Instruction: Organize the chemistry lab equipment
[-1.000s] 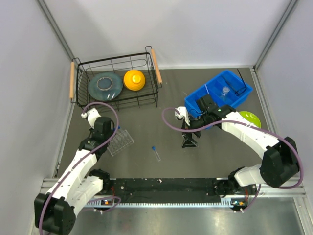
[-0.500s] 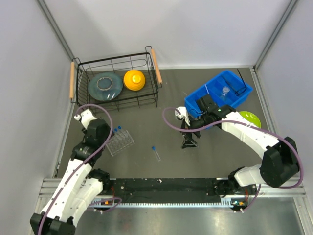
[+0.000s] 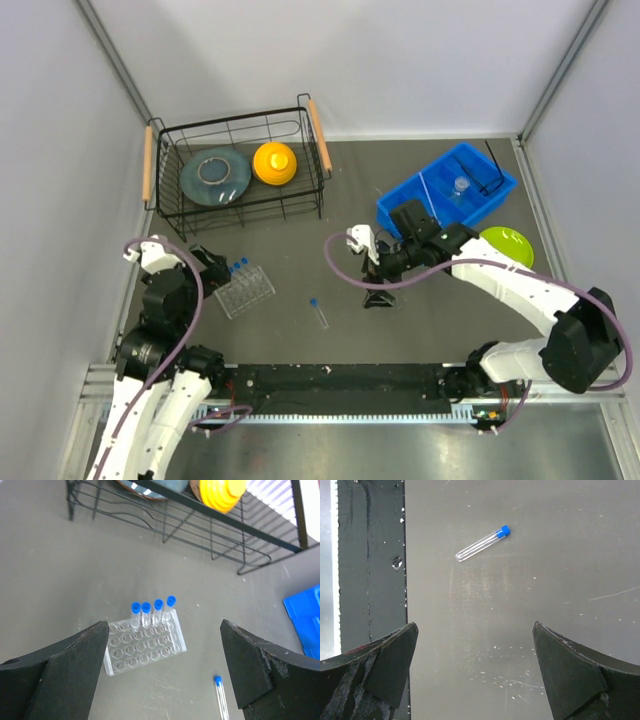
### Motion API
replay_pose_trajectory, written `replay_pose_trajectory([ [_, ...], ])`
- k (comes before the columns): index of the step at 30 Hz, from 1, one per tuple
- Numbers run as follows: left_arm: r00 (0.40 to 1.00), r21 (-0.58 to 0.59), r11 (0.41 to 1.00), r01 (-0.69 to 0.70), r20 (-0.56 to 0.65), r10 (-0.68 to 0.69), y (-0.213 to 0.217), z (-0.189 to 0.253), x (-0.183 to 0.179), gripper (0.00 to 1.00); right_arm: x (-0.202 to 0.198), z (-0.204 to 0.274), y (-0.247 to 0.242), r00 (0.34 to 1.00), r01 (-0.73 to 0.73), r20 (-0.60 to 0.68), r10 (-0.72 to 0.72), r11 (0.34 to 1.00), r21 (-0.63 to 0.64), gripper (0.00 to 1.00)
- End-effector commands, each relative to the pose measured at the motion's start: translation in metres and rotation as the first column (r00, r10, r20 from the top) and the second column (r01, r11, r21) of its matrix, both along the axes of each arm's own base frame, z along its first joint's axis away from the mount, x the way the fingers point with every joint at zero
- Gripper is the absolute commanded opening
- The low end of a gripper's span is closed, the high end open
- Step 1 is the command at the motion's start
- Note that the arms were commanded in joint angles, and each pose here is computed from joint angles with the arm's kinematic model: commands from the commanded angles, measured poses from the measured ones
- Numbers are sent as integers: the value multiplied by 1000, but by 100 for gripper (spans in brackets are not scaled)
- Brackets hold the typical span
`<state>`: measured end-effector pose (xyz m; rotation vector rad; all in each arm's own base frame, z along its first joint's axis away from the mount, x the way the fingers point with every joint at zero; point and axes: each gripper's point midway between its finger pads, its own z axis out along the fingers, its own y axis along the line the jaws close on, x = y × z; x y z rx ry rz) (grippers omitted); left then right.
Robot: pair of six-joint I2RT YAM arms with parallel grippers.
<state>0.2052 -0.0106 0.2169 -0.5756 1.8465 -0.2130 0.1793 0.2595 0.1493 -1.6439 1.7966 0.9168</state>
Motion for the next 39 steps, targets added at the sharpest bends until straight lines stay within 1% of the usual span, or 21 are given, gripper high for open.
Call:
replay_pose_trajectory([
  [1,989,-78,986,148,10,-147,-28,4,-11,99,-10,10,23,1000,-14,10,14,1000,-6,99],
  [3,985,-95,981,170,19,-169,-32,6,-13,99,-30,2,31,997,-71,-48,68,995,-65,99],
  [4,985,-99,980,173,33,-171,-32,10,-15,99,-32,-5,34,998,-54,-48,49,993,-108,99],
  [5,984,-99,980,175,35,-172,-32,11,-16,99,-48,-9,44,995,-97,-40,92,988,-124,99],
  [6,984,-101,979,175,38,-172,-32,12,-17,99,-52,-12,49,996,-93,-29,90,986,-139,99],
  [7,984,-102,980,173,52,-168,-31,16,-19,99,-47,-21,52,999,-35,-12,34,983,-180,99],
  [8,985,-102,980,171,50,-167,-30,16,-21,99,-53,-24,62,999,-38,12,41,982,-183,99],
  [9,985,-109,980,168,53,-163,-30,17,-22,99,-49,-28,66,1000,-7,24,12,979,-203,99],
  [10,985,-111,980,164,64,-157,-28,20,-24,99,-43,-40,69,998,58,32,-52,966,-251,99],
  [11,986,-113,981,160,69,-153,-28,21,-26,99,-42,-40,77,997,77,37,-70,964,-255,99],
  [13,987,-121,981,149,74,-141,-25,23,-31,99,-41,-50,88,991,127,4,-131,953,-276,99],
  [16,988,-126,982,143,77,-134,-23,23,-38,99,-45,-54,103,989,135,-21,-146,955,-265,99],
  [21,989,-137,981,135,78,-125,-20,22,-45,99,-35,-83,110,975,205,-9,-222,916,-344,97],
  [24,990,-140,982,127,79,-116,-19,21,-47,99,-31,-90,116,968,228,-15,-250,904,-362,87],
  [25,990,-139,982,124,82,-114,-18,21,-48,99,-31,-91,117,966,233,-17,-256,901,-366,79],
  [27,990,-135,983,122,80,-112,-17,20,-48,99,-28,-93,119,963,245,-12,-268,897,-369,77],
  [28,991,-136,984,119,81,-108,-16,20,-49,99,-25,-97,118,960,259,0,-280,887,-382,72],
  [30,991,-133,984,118,73,-109,-16,18,-49,99,-22,-100,116,957,274,17,-291,879,-391,66],
  [32,991,-135,984,118,73,-109,-16,18,-50,99,-22,-106,113,955,280,22,-297,870,-406,56],
  [34,991,-137,984,118,78,-108,-16,18,-50,99,-21,-109,111,951,291,31,-306,862,-415,49],
  [39,991,-148,982,118,83,-107,-16,19,-52,99,-16,-119,107,946,311,55,-321,842,-441,43],
])
